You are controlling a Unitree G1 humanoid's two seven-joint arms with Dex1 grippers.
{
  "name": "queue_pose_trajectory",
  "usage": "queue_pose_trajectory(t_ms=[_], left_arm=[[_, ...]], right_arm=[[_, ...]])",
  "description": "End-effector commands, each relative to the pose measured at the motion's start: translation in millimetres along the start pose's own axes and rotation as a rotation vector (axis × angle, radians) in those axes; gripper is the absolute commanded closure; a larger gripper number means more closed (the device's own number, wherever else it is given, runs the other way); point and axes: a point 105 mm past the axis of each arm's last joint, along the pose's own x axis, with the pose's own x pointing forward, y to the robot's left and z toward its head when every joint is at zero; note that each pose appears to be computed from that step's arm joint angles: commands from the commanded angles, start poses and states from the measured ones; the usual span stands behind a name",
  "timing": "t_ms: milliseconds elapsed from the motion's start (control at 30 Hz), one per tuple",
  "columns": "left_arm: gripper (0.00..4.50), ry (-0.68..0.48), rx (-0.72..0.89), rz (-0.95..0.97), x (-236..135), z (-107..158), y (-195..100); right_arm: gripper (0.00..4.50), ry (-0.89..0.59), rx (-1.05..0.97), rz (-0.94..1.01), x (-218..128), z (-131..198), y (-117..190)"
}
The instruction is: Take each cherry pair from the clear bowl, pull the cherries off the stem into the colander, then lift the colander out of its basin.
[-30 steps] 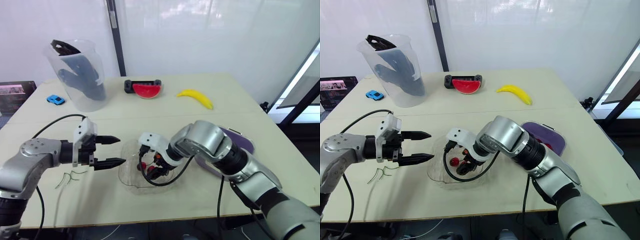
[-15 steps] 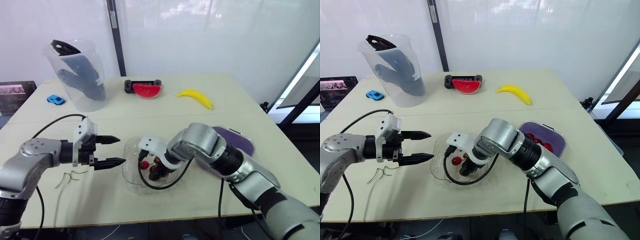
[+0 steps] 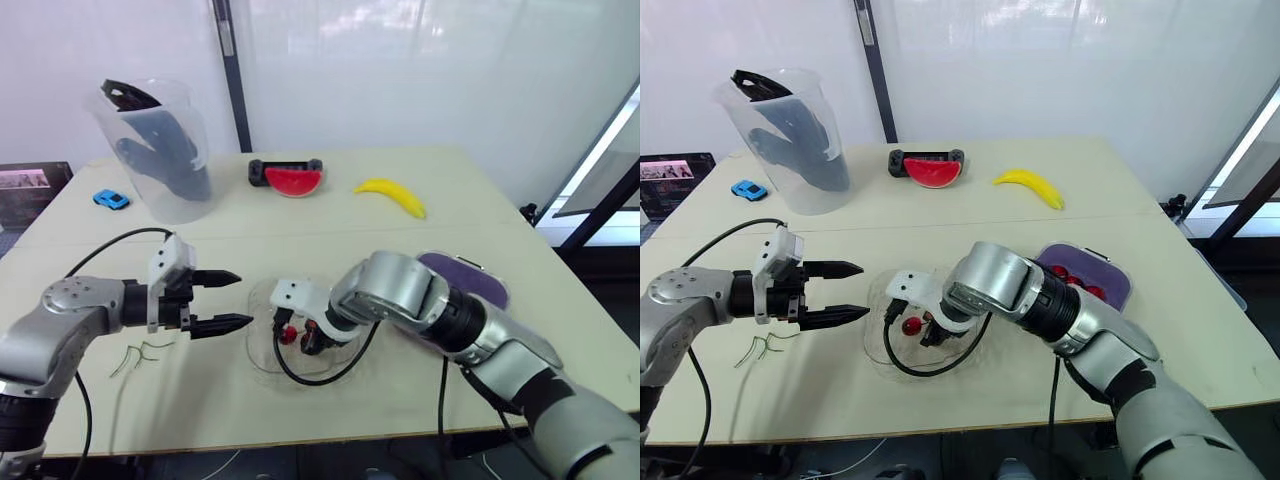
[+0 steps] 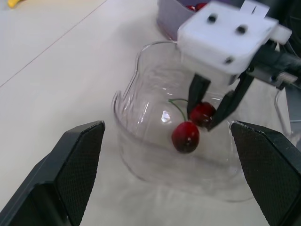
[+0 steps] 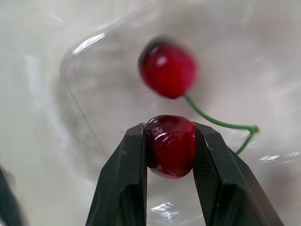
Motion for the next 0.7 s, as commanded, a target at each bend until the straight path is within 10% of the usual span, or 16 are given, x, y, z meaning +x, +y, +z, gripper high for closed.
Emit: queue_pose_trajectory(t_ms=[33,300,700], left_arm=[[0.0,-0.029,0.027,-0.001,0.3,9.6,0.6],[0.0,-0.229,-0.026,0.055,1.7,45.0,16.1],[0.0,-0.506,-0.134,0.042,25.1,118.7,27.3]], right_arm=[[3.42,-0.163,-0.211,-0.048,-22.8,26.0,-3.0],[3.42,-0.493,-0.616,-0.312,-94.3,53.6,-29.7],[3.42,-0.451,-1.169,-0.94,-109.3,36.2,-64.0]])
